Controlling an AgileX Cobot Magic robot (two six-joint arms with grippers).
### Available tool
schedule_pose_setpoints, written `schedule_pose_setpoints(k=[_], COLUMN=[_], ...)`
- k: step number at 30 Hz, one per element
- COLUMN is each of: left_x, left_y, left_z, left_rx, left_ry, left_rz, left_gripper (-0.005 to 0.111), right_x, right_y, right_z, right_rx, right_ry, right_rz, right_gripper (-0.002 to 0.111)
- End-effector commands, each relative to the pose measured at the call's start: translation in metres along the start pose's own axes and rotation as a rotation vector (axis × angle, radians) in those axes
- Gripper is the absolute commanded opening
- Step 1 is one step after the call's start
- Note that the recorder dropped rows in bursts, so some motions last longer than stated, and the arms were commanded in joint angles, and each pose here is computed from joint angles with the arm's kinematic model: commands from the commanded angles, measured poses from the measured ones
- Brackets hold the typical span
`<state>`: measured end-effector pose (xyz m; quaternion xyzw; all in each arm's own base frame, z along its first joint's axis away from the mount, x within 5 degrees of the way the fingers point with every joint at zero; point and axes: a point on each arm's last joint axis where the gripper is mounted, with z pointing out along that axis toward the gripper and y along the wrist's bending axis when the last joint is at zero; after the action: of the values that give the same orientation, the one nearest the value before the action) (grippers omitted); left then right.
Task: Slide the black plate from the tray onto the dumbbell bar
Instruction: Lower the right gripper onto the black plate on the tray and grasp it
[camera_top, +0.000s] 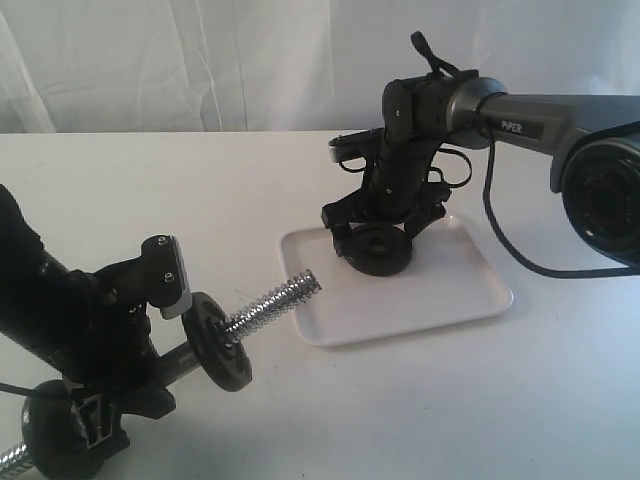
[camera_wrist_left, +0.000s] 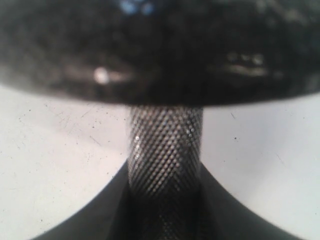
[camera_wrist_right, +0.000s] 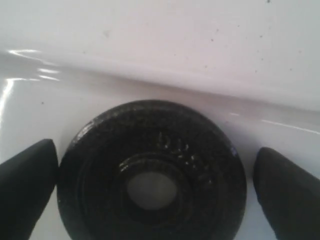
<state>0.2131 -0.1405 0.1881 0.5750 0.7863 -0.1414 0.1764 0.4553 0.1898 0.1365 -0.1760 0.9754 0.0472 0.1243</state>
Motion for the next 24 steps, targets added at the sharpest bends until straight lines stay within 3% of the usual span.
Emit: schedule_pose_setpoints(k=[1, 21, 24], left_x=[-0.015, -0.016, -0.016], left_y=[-0.003, -0.004, -0.003], left_z=[-0.016, -0.016, -0.016], left_rx=[-0.010, -0.006, -0.007], left_ry=[-0.104, -0.107, -0.108], left_rz=[-0.043, -0.049, -0.049], left_gripper=[0.000, 0.000, 0.000], right_x=[0.010, 0.018, 0.019], right_y=[-0.005, -0.003, 0.002], right_z=[0.012, 0.020, 0.023], right_rx=[-0.015, -0.005, -0.013], right_ry=[0.091, 0.207, 0.229], right_rz=[0.000, -0.015, -0.018], right_gripper=[0.104, 0.104, 0.093])
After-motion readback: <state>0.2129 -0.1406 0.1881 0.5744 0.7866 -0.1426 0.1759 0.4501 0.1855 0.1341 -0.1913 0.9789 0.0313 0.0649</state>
